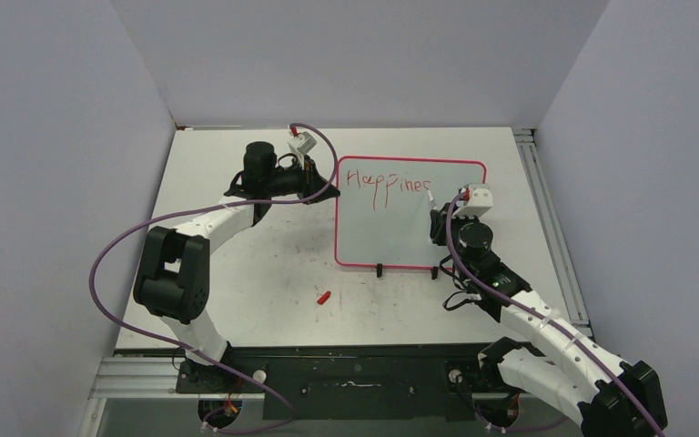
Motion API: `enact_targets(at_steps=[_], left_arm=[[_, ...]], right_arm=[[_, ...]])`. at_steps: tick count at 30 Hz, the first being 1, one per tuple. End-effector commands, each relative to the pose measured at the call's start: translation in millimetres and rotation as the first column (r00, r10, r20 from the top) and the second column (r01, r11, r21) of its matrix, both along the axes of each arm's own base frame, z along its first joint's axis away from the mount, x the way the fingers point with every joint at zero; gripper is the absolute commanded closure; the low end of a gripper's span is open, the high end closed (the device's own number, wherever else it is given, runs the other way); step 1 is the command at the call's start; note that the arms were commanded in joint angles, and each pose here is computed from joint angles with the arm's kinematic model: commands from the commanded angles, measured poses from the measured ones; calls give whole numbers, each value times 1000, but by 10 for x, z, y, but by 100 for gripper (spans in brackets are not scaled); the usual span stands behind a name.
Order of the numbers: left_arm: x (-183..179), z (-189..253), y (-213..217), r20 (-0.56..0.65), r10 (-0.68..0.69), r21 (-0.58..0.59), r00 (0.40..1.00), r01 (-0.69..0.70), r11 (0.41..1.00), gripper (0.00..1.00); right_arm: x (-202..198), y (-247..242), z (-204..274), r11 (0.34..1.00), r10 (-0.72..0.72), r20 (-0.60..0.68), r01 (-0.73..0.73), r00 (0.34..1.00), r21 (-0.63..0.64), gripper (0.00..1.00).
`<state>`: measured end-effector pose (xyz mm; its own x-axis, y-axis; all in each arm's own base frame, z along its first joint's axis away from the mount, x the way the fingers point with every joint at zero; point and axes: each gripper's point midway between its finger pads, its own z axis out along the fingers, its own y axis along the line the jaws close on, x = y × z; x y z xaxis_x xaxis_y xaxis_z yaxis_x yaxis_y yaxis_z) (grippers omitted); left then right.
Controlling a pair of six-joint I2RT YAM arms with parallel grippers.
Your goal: Write a sentence on the whiteboard
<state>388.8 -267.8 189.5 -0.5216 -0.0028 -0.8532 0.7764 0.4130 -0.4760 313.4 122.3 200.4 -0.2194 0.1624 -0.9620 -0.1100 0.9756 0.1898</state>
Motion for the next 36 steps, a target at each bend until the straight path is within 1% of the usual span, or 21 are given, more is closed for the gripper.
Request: enact_targets(at_steps=[1, 9, 17, 23, 27, 36], left_arm=[[7, 421, 17, 139, -7, -32, 990, 11, 999, 100], [8, 416, 18, 138, -6, -31, 990, 10, 999, 100], [7, 412, 19, 137, -6, -30, 990, 10, 1000, 100], [7, 404, 21, 136, -5, -29, 991, 9, 1000, 100], [11, 406, 21, 138, -4, -29, 990, 8, 1000, 100], [11, 378, 24, 134, -5, -23, 991, 8, 1000, 100]], right_arm=[[-57, -26, -24, 1000, -8, -1, 8, 1000, 4, 95], [-78, 64, -42, 1000, 25, -4, -25, 1000, 16, 95], [-92, 140, 162, 997, 60, 50, -62, 997, 39, 95], [-91, 2, 381, 998, -10, 106, 3, 994, 60, 95], [-25, -75, 411, 998, -58, 112, 54, 992, 38, 95], [88, -83, 491, 997, -72, 142, 68, 987, 30, 95]])
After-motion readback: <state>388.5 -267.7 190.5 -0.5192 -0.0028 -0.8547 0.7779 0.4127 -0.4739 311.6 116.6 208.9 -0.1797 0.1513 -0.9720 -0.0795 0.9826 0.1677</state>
